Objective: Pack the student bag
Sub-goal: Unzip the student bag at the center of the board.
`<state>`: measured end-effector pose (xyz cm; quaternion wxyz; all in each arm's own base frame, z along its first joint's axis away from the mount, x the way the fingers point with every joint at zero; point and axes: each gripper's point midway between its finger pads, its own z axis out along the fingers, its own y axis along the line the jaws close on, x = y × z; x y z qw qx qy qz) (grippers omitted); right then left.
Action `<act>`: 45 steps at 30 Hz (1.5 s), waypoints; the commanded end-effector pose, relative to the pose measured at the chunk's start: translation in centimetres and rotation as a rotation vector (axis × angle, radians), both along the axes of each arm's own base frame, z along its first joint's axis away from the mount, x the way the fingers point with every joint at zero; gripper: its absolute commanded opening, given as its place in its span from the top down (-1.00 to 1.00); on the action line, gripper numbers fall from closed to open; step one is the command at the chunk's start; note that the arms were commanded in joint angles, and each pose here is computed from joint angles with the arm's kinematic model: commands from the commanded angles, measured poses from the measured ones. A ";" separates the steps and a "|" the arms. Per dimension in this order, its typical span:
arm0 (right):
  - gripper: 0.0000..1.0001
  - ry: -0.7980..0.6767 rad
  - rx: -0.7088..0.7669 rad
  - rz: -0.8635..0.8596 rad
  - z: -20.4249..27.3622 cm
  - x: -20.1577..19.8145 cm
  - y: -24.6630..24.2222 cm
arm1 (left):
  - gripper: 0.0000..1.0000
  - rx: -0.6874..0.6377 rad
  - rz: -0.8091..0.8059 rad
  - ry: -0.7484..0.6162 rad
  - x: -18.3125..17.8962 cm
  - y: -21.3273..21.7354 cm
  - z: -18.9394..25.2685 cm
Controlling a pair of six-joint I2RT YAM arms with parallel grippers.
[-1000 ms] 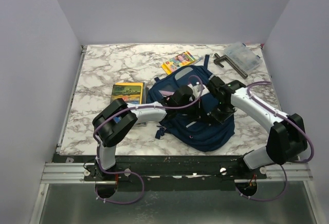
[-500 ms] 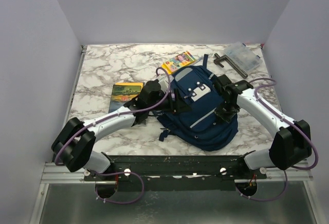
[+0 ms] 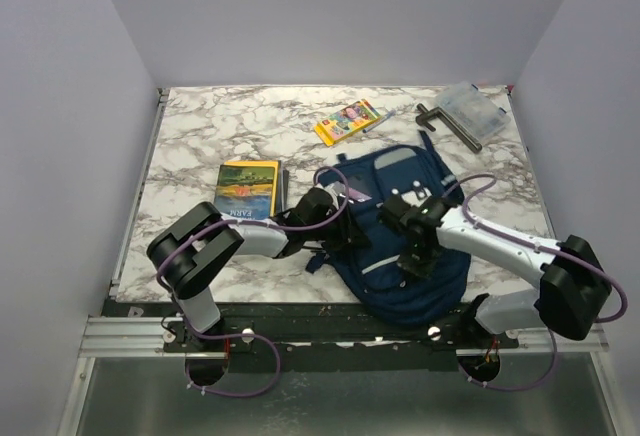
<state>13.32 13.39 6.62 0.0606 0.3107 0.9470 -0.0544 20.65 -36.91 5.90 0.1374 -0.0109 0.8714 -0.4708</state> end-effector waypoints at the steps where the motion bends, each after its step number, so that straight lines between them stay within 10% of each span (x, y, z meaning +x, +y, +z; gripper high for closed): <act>1: 0.99 0.118 0.233 0.099 1.0 -4.1 9.1 | 0.12 -0.106 0.071 -0.086 1.6 -3.2 3.1; 10: 0.70 -0.020 0.315 0.283 1.5 -3.8 8.6 | 0.04 -0.095 0.084 -0.171 0.6 0.9 3.9; 17: 0.06 -0.244 0.446 0.493 6.6 -2.9 8.6 | -0.35 -0.046 -0.014 -0.306 -1.4 4.8 6.0; 25: -0.17 -0.391 0.094 0.593 9.0 1.6 4.1 | -0.50 0.090 0.002 -0.254 -2.8 7.6 4.4; 28: -0.54 -0.461 -0.064 0.501 9.3 5.1 2.0 | -0.55 0.119 -0.020 -0.219 -2.4 7.1 3.4; 33: -0.53 -0.437 -0.003 0.331 6.0 9.3 -0.8 | -0.48 0.128 -0.077 -0.150 -0.4 3.8 2.3; 45: -0.46 -0.355 0.228 0.388 1.7 4.6 1.4 | -0.41 0.016 -0.197 -0.171 6.3 -5.0 6.2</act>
